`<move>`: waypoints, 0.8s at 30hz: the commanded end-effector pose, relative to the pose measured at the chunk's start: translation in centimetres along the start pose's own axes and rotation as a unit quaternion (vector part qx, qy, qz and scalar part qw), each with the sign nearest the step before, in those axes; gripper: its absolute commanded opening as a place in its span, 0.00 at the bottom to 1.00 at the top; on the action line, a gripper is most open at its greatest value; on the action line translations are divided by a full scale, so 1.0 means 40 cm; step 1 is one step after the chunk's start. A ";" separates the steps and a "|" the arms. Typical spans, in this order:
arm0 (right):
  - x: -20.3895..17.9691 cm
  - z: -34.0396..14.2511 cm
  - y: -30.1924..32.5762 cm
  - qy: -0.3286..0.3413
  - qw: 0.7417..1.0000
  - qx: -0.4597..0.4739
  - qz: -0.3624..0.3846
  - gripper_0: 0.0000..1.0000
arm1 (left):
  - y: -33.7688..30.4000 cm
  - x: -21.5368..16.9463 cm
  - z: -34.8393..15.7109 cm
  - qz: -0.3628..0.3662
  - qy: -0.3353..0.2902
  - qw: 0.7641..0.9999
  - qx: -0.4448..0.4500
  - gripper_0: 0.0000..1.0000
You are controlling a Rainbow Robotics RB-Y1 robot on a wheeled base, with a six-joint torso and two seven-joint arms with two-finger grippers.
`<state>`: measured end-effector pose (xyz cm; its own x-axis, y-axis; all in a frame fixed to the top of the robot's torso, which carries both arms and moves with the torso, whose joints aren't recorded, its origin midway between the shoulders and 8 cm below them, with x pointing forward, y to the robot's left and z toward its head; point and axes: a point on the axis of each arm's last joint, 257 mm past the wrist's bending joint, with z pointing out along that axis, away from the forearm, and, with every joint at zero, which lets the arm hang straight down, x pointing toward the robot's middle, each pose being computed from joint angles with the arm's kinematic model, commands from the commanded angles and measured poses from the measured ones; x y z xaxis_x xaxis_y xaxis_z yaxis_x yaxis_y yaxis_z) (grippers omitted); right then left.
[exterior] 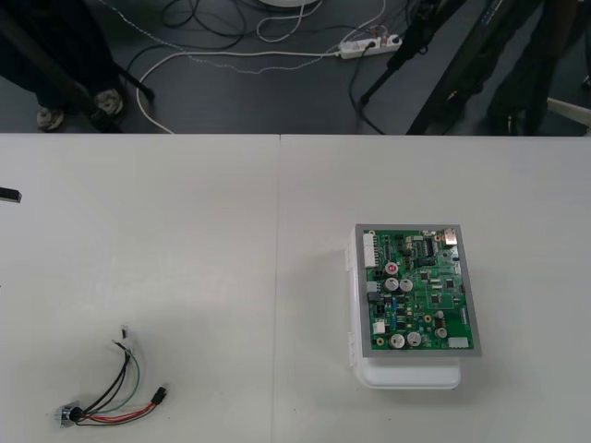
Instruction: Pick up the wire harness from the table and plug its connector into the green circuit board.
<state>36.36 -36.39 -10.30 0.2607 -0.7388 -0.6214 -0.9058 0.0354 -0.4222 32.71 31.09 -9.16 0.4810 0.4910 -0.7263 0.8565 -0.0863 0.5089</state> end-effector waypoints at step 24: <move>0.001 -0.026 0.001 0.021 1.000 -0.007 -0.003 1.00 | -0.024 -0.017 -0.028 -0.022 0.015 0.999 0.029 1.00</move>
<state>36.36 -36.39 -10.30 0.2607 -0.7388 -0.6214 -0.9058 0.0354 -0.4222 32.71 31.09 -9.16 0.4808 0.4910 -0.7264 0.8566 -0.0862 0.5087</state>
